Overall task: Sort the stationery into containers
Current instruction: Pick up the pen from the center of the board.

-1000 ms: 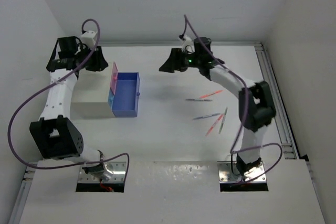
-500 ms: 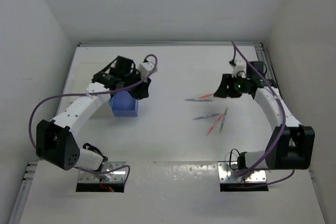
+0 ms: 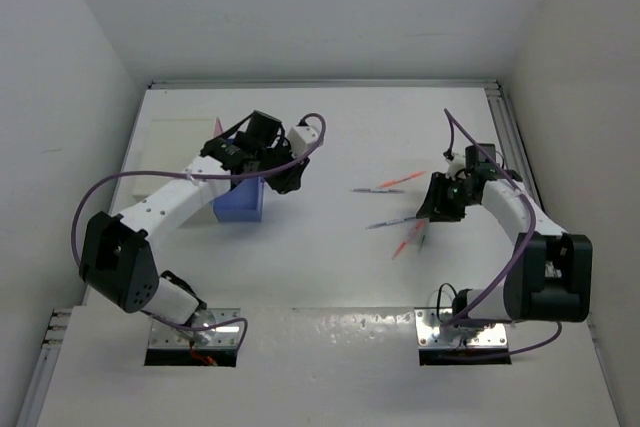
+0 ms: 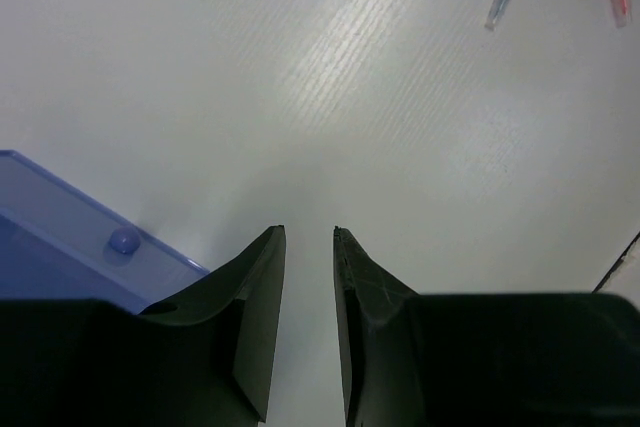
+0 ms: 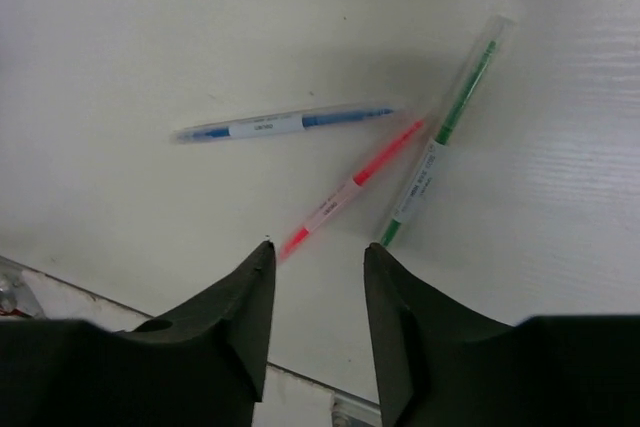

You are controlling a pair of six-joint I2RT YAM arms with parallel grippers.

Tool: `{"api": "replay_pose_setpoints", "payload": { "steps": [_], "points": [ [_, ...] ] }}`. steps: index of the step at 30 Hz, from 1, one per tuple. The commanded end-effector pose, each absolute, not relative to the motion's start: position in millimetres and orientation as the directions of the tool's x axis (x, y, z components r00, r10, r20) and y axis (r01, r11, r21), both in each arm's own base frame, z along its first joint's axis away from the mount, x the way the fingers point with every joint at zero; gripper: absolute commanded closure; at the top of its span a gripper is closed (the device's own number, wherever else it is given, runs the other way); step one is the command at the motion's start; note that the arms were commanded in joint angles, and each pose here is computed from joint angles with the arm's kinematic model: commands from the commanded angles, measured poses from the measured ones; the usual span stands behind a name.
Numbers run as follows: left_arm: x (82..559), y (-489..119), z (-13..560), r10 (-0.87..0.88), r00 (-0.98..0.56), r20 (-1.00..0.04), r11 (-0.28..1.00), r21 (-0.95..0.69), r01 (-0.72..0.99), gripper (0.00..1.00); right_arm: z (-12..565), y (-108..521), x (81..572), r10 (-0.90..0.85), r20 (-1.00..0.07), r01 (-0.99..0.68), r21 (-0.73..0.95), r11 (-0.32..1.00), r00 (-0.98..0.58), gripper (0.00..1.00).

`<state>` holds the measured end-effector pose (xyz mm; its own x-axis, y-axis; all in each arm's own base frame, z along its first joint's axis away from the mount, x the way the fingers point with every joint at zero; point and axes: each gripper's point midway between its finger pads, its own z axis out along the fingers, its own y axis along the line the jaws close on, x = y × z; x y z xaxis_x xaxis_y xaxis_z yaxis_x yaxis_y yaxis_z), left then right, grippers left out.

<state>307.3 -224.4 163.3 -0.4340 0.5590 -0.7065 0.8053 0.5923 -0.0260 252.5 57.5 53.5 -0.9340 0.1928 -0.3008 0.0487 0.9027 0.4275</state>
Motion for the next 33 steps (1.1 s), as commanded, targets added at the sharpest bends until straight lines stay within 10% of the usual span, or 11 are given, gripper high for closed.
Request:
{"api": "replay_pose_setpoints", "payload": {
  "steps": [1, 33],
  "points": [
    [318, -219, 209, 0.464, -0.386, -0.797, 0.649, 0.01, 0.76, 0.68, 45, 51, 256, 0.204, -0.301, 0.079, 0.382, 0.921, -0.932, 0.62],
    [319, -152, 204, 0.437, -0.441, -0.784, 0.772, 0.075, 0.631, 0.67, -23, 41, 243, 0.05, -0.138, 0.034, 0.118, 0.992, -0.989, 0.81]
  ]
}}
